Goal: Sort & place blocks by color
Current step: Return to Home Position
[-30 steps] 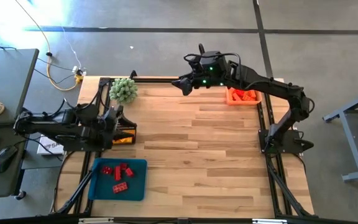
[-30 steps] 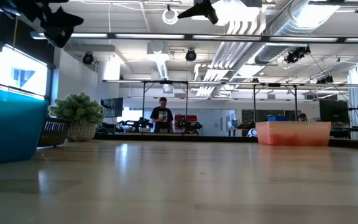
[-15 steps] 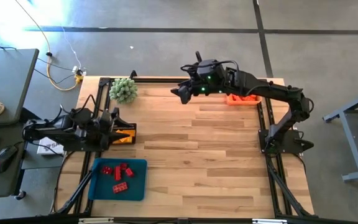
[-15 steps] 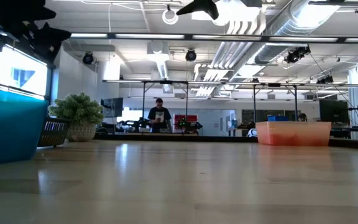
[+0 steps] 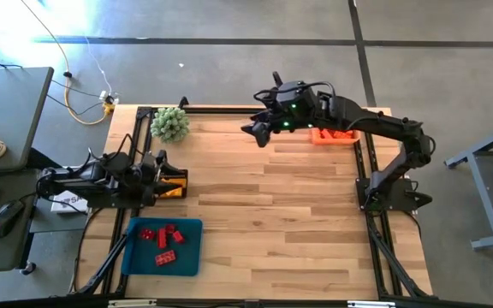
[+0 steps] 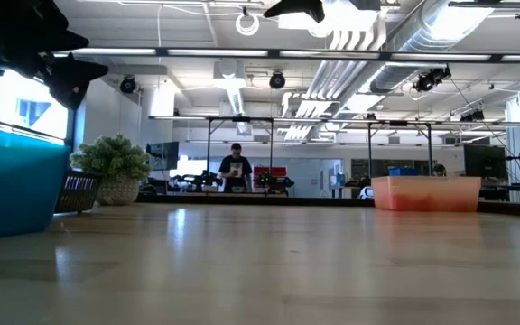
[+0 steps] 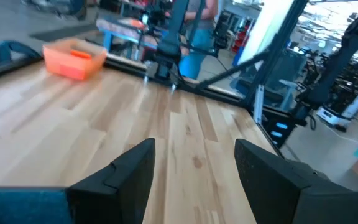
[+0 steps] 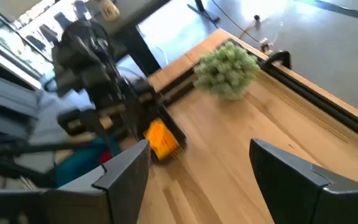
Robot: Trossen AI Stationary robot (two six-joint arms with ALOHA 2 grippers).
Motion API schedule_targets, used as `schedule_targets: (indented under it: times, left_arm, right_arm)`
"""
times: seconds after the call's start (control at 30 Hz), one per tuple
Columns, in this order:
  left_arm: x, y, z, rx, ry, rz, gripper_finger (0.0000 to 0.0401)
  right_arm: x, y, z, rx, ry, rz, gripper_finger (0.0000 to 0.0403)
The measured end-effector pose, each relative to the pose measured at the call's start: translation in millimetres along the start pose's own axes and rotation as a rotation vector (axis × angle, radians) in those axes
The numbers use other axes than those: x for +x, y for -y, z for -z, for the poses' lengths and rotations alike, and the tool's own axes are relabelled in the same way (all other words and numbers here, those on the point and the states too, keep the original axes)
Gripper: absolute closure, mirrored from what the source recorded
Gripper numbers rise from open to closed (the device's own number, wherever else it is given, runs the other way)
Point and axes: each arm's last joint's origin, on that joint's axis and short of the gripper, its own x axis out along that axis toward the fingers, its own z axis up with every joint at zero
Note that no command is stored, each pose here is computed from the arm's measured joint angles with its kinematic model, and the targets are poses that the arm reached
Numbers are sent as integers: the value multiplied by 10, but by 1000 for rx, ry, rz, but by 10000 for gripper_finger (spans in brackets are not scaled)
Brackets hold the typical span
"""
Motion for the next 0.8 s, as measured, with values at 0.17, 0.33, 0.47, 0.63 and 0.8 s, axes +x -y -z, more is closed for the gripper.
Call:
schedule_targets:
  times: [0.17,0.33,0.47,0.63,0.8]
  left_arm:
    - [-1,-4,-28,42,36,-30,192]
    - [-1,-10,-24,-6,36,-47,192]
    - [7,-24,-16,-48,49,-82,192]
    - [99,-103,171,-89,56,-121,192]
    - [121,-100,142,-90,86,-122,192]
  right_arm:
    - [-329,23,5,-47,-24,45,142]
    - [-827,30,-35,-102,41,90,142]
    - [-1236,37,-24,-144,88,110,142]
    - [-1548,90,154,-187,117,165,142]
    - [-1627,265,535,-163,147,186,142]
